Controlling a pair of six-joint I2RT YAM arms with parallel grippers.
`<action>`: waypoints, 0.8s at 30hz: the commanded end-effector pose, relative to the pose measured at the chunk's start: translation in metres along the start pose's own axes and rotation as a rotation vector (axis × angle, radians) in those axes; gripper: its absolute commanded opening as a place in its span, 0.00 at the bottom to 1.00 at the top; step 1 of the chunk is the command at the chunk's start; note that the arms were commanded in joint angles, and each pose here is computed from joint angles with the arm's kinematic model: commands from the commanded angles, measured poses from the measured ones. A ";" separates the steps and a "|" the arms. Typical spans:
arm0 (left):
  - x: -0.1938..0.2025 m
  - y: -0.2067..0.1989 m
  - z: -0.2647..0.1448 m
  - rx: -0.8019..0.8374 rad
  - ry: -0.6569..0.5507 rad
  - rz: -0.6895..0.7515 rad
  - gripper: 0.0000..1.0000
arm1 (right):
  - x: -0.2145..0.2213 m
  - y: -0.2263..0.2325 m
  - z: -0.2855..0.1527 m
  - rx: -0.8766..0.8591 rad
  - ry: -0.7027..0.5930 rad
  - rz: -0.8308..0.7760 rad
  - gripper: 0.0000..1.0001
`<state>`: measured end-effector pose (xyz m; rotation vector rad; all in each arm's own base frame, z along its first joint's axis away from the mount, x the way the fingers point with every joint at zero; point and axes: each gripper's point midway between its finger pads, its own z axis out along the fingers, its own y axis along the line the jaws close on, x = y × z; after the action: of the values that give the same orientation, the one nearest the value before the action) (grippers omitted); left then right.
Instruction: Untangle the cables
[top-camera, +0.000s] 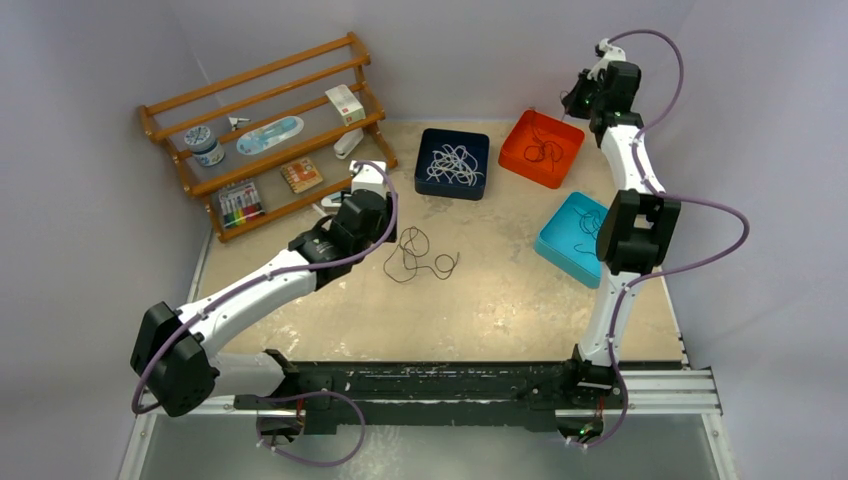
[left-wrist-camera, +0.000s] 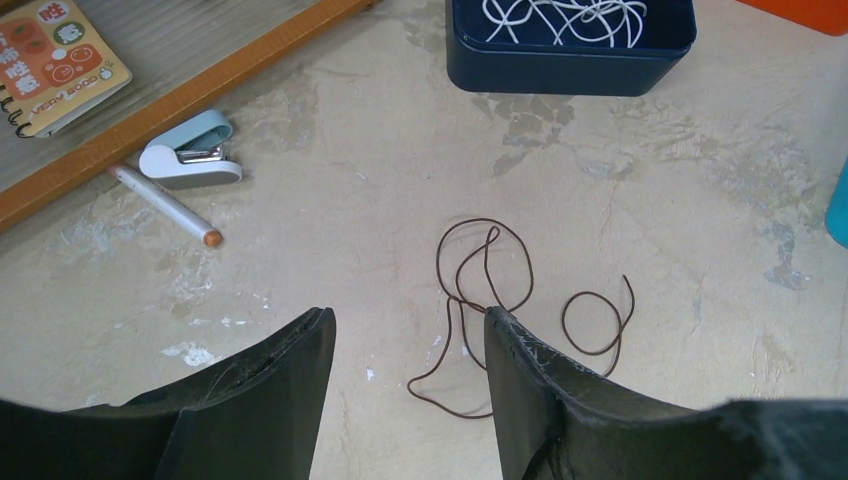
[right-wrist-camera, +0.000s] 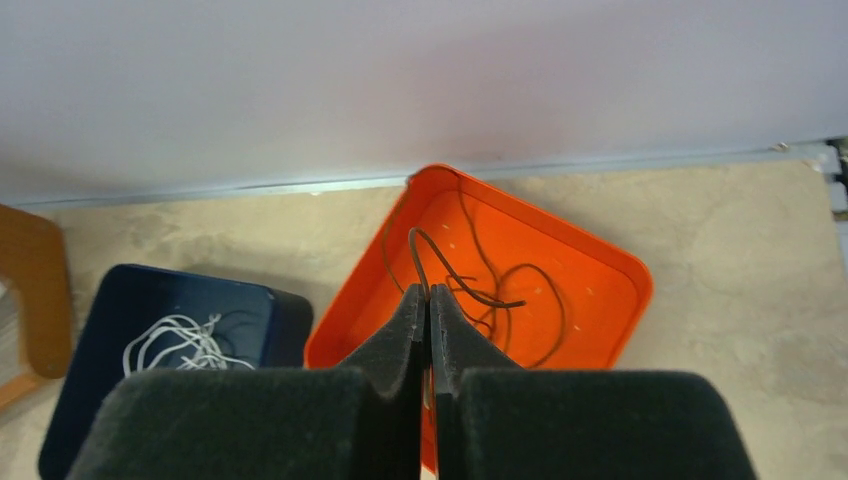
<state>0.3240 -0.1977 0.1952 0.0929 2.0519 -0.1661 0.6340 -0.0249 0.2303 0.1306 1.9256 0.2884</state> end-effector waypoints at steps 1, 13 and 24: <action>-0.008 -0.006 0.002 0.017 -0.026 -0.031 0.56 | -0.015 -0.016 -0.015 0.106 -0.015 -0.054 0.00; -0.002 -0.008 0.005 0.022 -0.005 -0.033 0.55 | 0.018 -0.039 0.012 0.161 0.058 -0.079 0.00; 0.001 -0.013 0.012 0.030 0.011 -0.027 0.55 | 0.052 -0.055 0.030 0.188 0.136 -0.115 0.00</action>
<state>0.3250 -0.2036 0.1784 0.1190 2.0952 -0.1612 0.6363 -0.0609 0.1222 0.1797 2.1606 0.0547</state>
